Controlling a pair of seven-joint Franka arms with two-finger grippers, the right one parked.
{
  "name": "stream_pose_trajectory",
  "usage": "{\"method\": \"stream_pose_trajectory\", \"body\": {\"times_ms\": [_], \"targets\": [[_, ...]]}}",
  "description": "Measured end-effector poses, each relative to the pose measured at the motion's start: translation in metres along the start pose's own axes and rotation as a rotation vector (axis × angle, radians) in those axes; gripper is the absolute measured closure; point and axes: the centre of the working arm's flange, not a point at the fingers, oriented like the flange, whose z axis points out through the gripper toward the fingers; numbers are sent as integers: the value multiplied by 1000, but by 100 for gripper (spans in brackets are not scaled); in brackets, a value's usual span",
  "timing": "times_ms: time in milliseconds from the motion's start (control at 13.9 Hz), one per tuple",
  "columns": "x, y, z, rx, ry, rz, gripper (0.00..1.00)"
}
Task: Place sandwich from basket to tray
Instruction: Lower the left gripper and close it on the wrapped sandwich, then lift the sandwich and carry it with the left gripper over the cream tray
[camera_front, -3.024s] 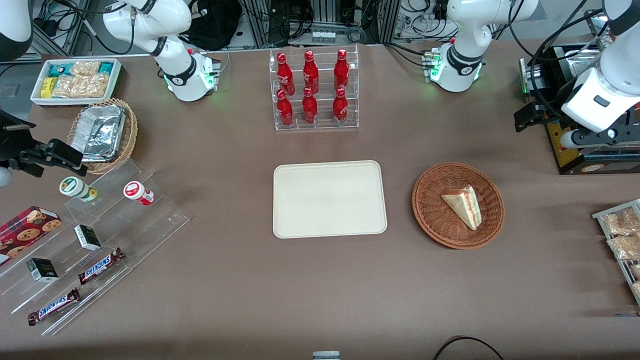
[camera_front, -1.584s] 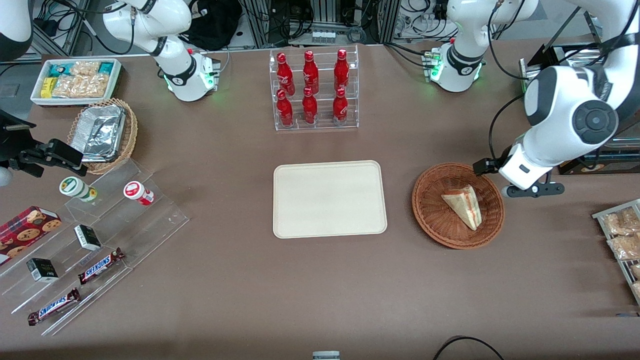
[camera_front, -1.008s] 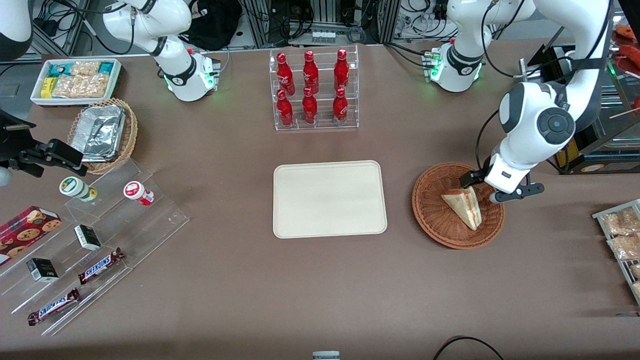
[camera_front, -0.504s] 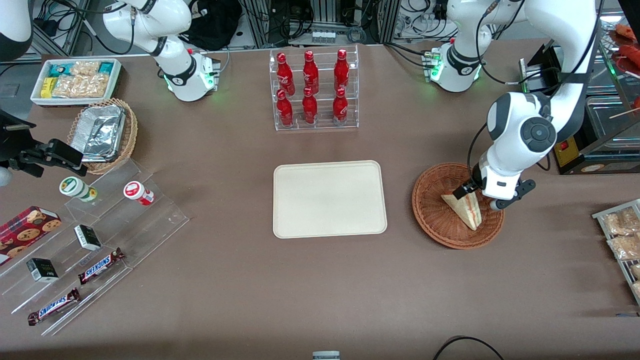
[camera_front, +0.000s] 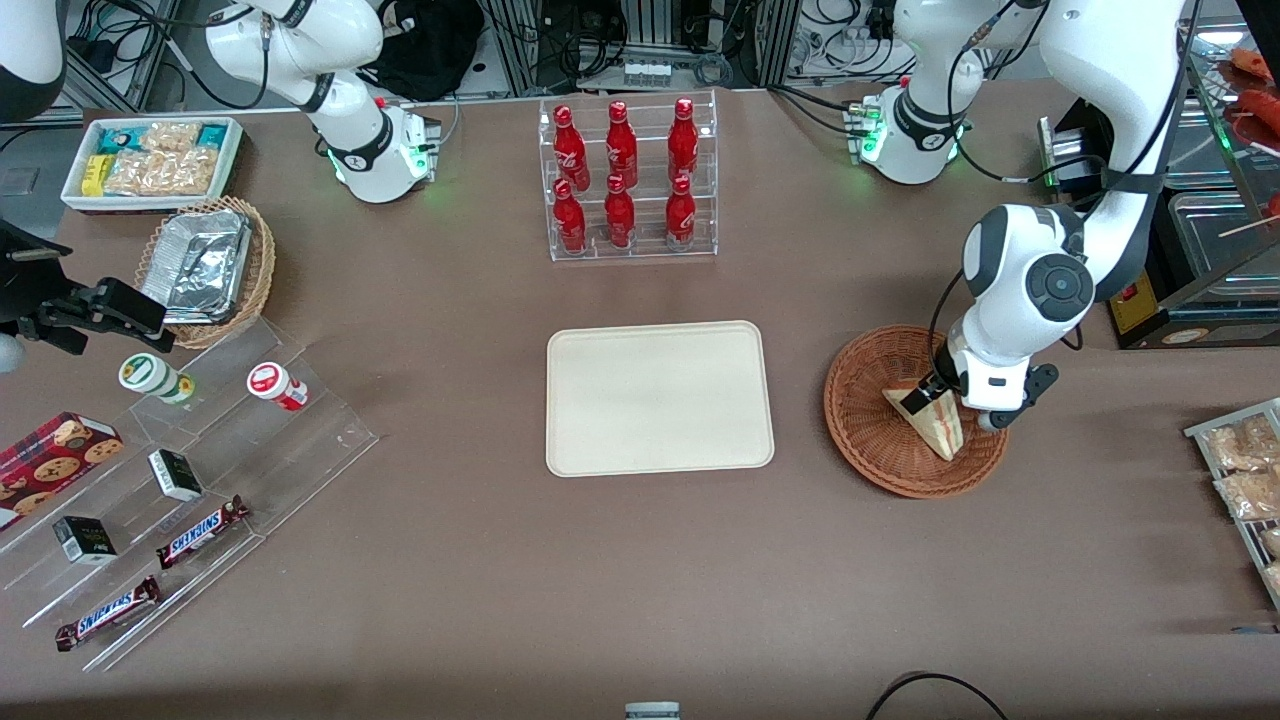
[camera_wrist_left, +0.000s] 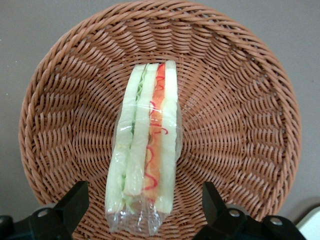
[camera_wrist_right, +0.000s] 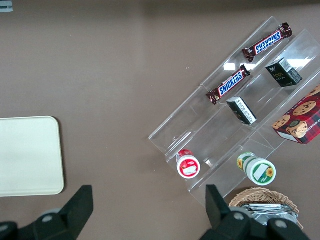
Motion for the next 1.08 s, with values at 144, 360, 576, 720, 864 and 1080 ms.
{"method": "stream_pose_trajectory", "body": {"times_ms": [144, 360, 576, 720, 864, 1080], "targets": [[2, 0, 7, -3, 0, -5, 4], [2, 0, 12, 2, -6, -8, 38], [3, 2, 8, -2, -2, -8, 67], [5, 6, -4, 19, -19, -4, 76], [6, 16, -34, 74, -63, 8, 78], [-11, 46, -80, 126, -99, 77, 79]]}}
